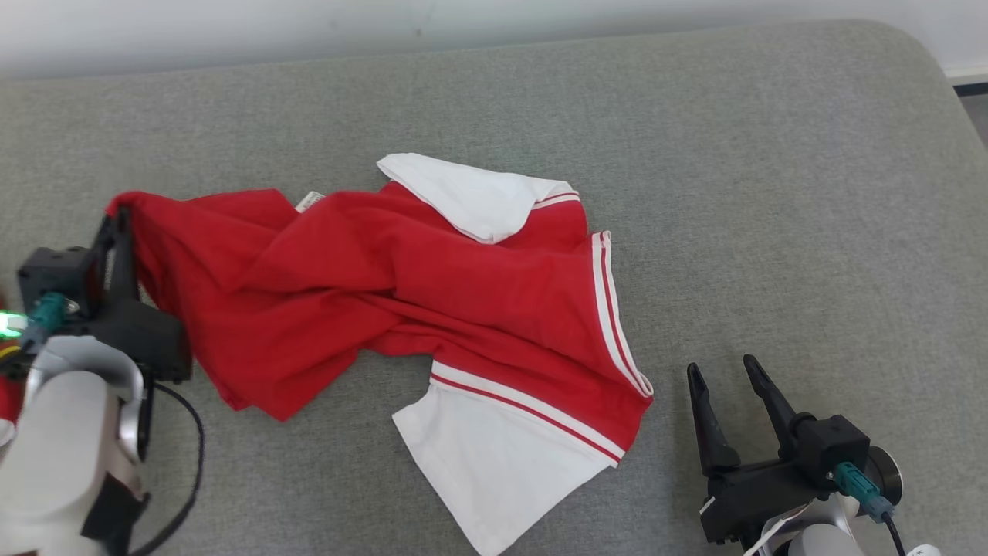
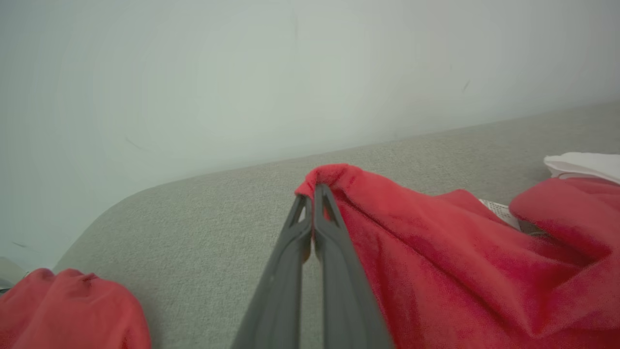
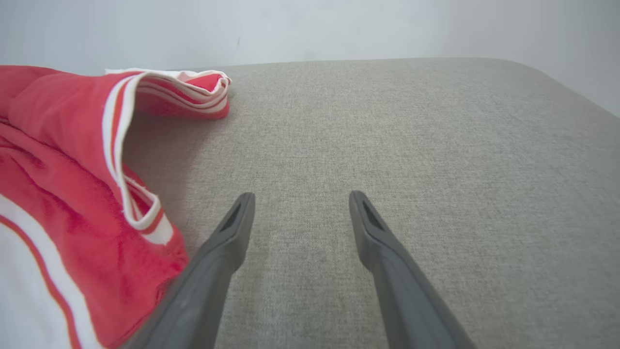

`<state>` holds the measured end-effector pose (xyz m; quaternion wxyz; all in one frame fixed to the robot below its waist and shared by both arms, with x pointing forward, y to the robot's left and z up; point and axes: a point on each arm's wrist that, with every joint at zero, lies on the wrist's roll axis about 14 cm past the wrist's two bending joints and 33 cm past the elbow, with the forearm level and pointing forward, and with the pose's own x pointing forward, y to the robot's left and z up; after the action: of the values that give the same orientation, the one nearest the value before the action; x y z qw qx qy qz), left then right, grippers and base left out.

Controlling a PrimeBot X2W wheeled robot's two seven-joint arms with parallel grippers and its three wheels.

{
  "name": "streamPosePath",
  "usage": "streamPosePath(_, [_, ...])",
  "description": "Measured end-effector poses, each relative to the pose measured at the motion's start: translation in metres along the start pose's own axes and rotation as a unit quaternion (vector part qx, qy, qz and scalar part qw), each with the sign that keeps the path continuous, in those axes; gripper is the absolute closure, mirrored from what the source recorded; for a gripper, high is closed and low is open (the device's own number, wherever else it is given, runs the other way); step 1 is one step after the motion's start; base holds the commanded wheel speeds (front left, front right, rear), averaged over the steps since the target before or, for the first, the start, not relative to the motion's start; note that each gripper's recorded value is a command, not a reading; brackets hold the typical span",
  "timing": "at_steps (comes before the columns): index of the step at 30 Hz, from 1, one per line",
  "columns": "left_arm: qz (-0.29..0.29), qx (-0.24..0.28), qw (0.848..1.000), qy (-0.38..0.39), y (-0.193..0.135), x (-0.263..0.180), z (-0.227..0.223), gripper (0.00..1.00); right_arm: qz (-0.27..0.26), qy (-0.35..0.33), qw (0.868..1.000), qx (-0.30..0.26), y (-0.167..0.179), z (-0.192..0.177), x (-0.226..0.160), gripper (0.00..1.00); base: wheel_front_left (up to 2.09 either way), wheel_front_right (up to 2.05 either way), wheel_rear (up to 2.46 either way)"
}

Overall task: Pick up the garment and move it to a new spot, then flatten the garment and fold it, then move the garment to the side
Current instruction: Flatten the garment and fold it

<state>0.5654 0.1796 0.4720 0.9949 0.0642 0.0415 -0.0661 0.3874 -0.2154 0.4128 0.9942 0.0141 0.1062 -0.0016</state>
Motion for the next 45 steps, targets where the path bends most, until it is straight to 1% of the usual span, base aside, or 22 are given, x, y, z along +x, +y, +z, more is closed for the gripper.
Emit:
streamPosePath(1, [-0.002,-0.001,1.000,0.001,-0.003,-0.002,-0.002,0.00,0.002,0.000,1.000,0.000,0.001,0.000,0.001,0.00,0.00,0.00,0.00])
streamPosePath(7, [0.021,-0.017,1.000,-0.001,-0.002,-0.017,-0.005,0.00,0.015,-0.003,1.000,0.000,0.010,0.002,0.004,0.00,0.00,0.00,0.00])
streamPosePath(9, [0.020,-0.020,1.000,-0.004,-0.009,-0.025,-0.005,0.00,0.018,-0.006,1.000,0.000,0.012,0.004,0.003,0.00,0.00,0.00,0.00])
streamPosePath(12, [0.024,-0.049,0.998,-0.017,-0.021,-0.037,0.001,0.00,0.021,-0.008,1.000,0.001,0.014,0.006,0.001,0.00,0.00,0.00,0.00])
streamPosePath(15, [0.024,-0.073,0.997,-0.013,-0.033,-0.057,-0.005,0.00,0.027,-0.009,1.000,0.003,0.020,0.006,-0.005,0.00,0.00,0.00,0.00])
streamPosePath(19, [0.043,-0.117,0.992,-0.012,-0.032,-0.084,-0.010,0.00,0.037,-0.018,0.999,0.005,0.028,0.011,-0.011,0.00,0.00,0.00,0.00])
streamPosePath(22, [0.024,-0.120,0.992,0.001,-0.045,-0.111,-0.021,0.00,0.045,-0.030,0.999,0.004,0.033,0.018,-0.016,0.00,0.00,0.00,0.00])
streamPosePath(29, [0.009,-0.121,0.992,0.039,-0.058,-0.139,-0.047,0.00,0.056,-0.035,0.998,0.002,0.040,0.022,-0.020,0.00,0.00,0.00,0.00])
streamPosePath(33, [0.002,-0.117,0.991,0.061,-0.062,-0.140,-0.061,0.00,0.055,-0.028,0.998,-0.002,0.037,0.017,-0.018,0.00,0.00,0.00,0.00])
streamPosePath(40, [-0.014,-0.106,0.991,0.085,-0.074,-0.130,-0.077,0.00,0.047,-0.012,0.999,-0.008,0.027,0.008,-0.015,0.00,0.00,0.00,0.00])
streamPosePath(45, [-0.009,-0.096,0.990,0.107,-0.076,-0.127,-0.090,0.00,0.043,-0.008,0.999,-0.011,0.022,0.006,-0.012,0.00,0.00,0.00,0.00])
